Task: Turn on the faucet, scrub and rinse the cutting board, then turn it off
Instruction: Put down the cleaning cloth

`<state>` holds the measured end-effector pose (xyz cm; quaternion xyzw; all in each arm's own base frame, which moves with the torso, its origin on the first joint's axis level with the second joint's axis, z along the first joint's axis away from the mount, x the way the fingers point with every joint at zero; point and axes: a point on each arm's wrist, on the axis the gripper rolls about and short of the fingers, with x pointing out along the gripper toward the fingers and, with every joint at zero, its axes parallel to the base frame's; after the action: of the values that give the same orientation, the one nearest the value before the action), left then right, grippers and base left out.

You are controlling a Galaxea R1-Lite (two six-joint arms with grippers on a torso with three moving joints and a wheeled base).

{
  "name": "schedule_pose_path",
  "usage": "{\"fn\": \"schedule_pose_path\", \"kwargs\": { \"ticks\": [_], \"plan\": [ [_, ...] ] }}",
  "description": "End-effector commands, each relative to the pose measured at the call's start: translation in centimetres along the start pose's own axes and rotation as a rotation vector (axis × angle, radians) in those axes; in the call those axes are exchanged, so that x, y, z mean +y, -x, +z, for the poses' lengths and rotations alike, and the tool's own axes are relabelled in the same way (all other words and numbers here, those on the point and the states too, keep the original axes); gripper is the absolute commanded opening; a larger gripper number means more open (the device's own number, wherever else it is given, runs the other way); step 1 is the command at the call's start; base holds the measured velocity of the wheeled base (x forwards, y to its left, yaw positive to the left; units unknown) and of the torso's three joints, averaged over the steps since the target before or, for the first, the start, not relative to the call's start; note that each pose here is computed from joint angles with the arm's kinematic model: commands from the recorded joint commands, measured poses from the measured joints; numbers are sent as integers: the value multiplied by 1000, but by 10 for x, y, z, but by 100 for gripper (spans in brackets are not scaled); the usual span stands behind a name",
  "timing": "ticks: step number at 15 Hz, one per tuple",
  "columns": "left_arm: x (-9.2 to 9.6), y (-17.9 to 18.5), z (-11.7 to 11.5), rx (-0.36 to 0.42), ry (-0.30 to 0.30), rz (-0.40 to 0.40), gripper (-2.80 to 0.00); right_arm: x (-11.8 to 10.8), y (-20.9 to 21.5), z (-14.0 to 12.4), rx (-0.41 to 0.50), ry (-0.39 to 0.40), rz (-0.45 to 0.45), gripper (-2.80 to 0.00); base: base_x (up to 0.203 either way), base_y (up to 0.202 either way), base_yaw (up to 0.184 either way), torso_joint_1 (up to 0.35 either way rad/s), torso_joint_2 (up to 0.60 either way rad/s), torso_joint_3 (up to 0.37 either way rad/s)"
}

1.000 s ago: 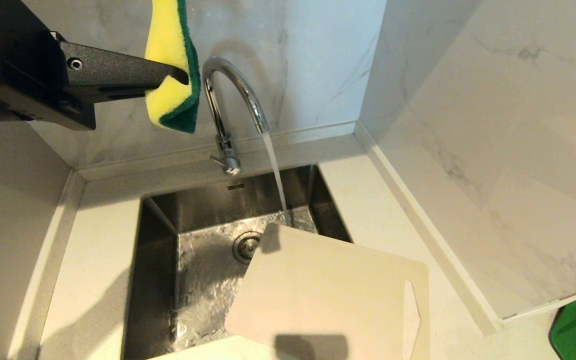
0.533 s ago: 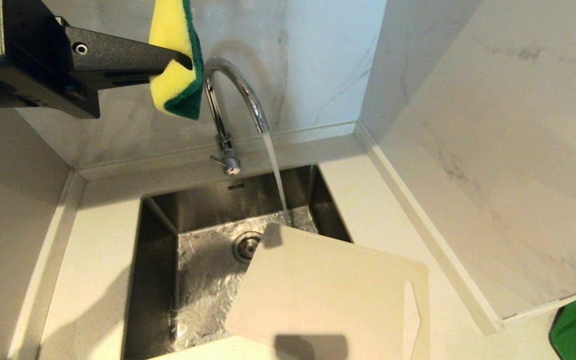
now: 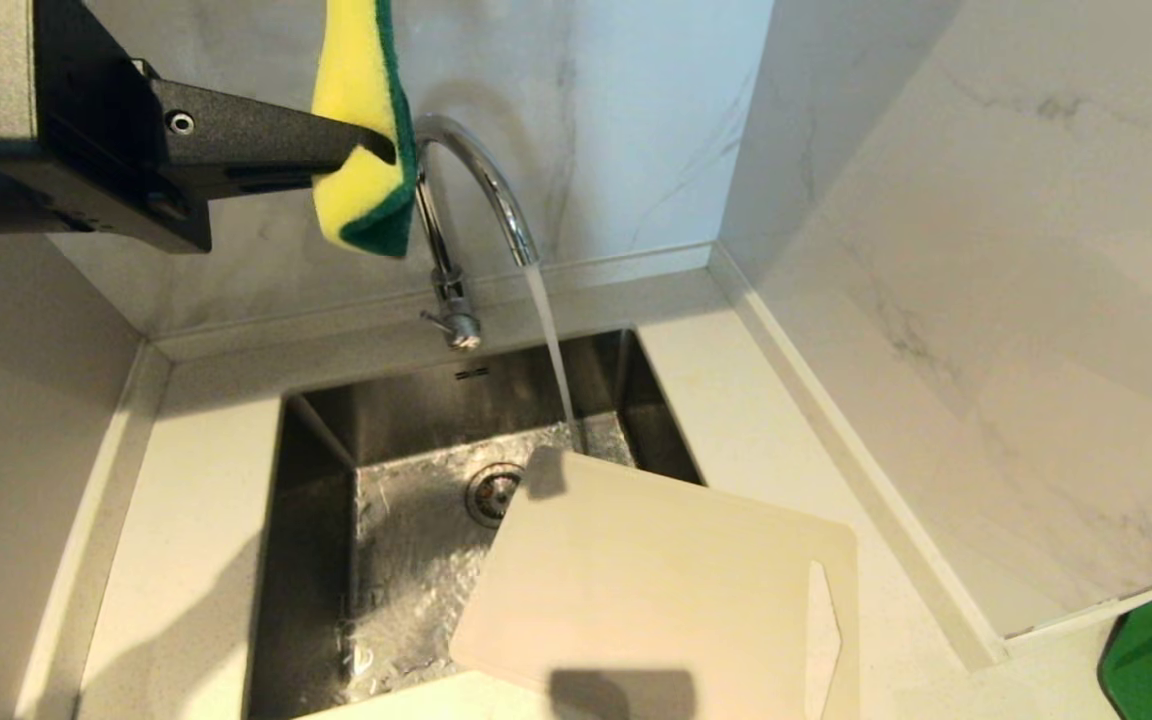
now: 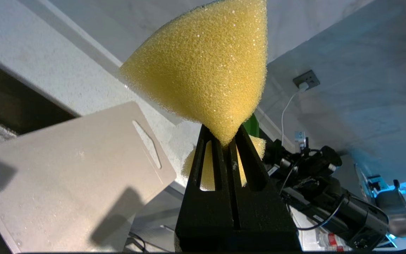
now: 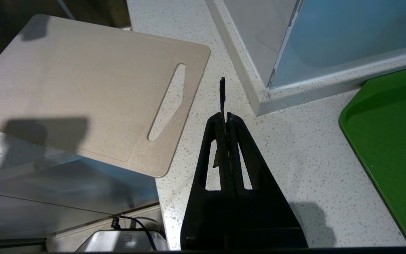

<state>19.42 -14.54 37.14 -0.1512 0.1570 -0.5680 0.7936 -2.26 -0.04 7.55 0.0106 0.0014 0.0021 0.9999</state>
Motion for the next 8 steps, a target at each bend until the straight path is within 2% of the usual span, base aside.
{"fn": "schedule_pose_path", "kwargs": {
  "ticks": [1, 2, 5, 7, 8],
  "plan": [
    [11, -9, -9, 30, 30, 30, -280, 0, 0, -1, -3, 0, 0, -280, 0, 0, 0, 0, 0, 0],
    [20, -17, -11, 38, 40, 65, -280, 0, 0, -1, -3, 0, 0, -280, 0, 0, 0, 0, 0, 0],
    [60, -50, -27, 63, 41, 268, -280, 0, 0, -1, -3, 0, 0, -280, 0, 0, 0, 0, 0, 0],
    [84, -61, -34, 80, 39, 359, -280, 0, 0, -1, -3, 0, 0, -280, 0, 0, 0, 0, 0, 0],
    [89, -59, -37, 106, 57, 396, -280, 0, 0, -1, -3, 0, 0, -280, 0, 0, 0, 0, 0, 0]
  ]
}}
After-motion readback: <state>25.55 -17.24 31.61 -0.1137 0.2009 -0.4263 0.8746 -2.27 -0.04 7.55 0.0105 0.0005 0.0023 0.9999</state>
